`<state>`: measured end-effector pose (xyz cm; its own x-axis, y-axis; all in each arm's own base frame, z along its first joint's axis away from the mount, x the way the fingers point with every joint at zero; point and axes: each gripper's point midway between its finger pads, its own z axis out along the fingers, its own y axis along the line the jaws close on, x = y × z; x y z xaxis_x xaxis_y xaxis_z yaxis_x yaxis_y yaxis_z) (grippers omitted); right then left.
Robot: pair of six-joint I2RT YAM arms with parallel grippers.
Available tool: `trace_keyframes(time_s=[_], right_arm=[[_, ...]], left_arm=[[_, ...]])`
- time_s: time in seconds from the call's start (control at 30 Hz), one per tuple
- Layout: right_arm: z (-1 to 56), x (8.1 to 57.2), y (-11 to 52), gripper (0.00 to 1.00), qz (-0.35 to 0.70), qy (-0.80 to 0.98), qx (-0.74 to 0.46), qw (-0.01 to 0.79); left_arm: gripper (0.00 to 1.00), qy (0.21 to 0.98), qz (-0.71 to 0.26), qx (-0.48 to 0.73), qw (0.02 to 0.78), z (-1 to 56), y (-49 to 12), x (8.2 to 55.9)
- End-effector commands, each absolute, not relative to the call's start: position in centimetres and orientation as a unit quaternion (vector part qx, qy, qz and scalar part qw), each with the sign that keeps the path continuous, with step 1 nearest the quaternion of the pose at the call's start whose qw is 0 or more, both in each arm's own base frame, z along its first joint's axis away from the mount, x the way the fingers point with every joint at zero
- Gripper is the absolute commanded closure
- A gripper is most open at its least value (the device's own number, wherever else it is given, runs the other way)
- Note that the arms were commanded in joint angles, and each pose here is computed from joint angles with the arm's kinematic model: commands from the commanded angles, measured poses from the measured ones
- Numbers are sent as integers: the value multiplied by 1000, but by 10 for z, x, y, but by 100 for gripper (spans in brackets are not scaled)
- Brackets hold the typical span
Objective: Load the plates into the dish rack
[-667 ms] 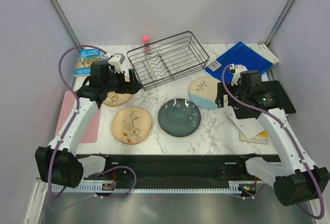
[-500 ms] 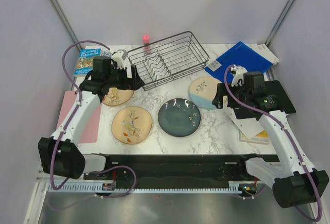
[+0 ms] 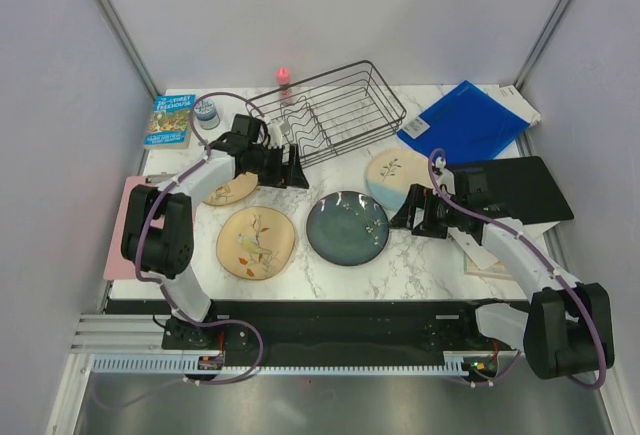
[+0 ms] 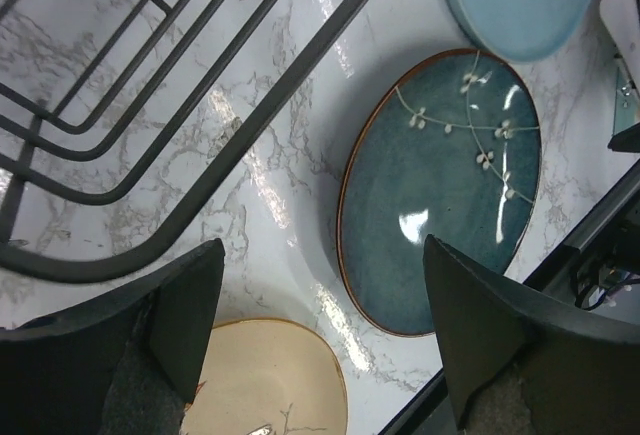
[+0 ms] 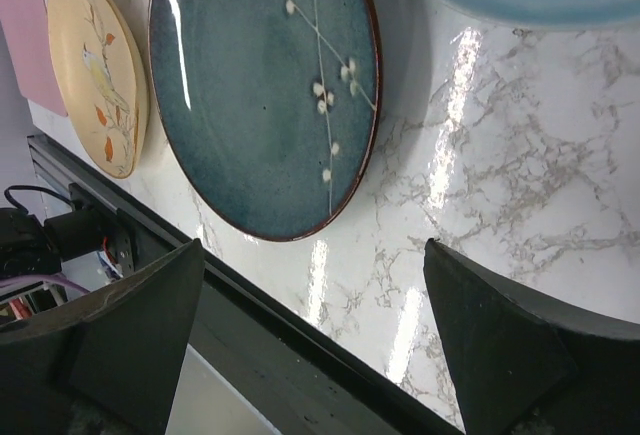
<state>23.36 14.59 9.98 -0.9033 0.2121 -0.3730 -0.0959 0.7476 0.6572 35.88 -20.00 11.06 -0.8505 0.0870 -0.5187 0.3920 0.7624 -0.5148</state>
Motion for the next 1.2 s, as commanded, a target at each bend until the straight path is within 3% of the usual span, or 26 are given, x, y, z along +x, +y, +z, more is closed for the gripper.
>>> trace_keyframes(time_s=[0.0, 0.4, 0.7, 0.93, 1.0, 1.1, 1.17], right_arm=[[114, 254, 156, 2, 382, 891, 19, 243], [81, 263, 169, 2, 379, 901, 11, 209], [70, 268, 174, 2, 378, 905, -5, 197], [60, 256, 193, 2, 389, 902, -26, 184], [56, 255, 194, 2, 387, 903, -23, 183], [49, 256, 192, 2, 383, 905, -15, 183], [47, 255, 193, 2, 387, 904, -16, 182]], left_arm=[[14, 897, -342, 154, 235, 109, -212, 359], [28, 907, -339, 187, 163, 56, -241, 336], [32, 913, -334, 189, 140, 44, -243, 315], [51, 913, -338, 194, 123, 37, -239, 294], [63, 908, -344, 206, 120, 37, -241, 288], [73, 897, -365, 223, 114, 39, -247, 280], [89, 888, -380, 233, 113, 42, -249, 276]])
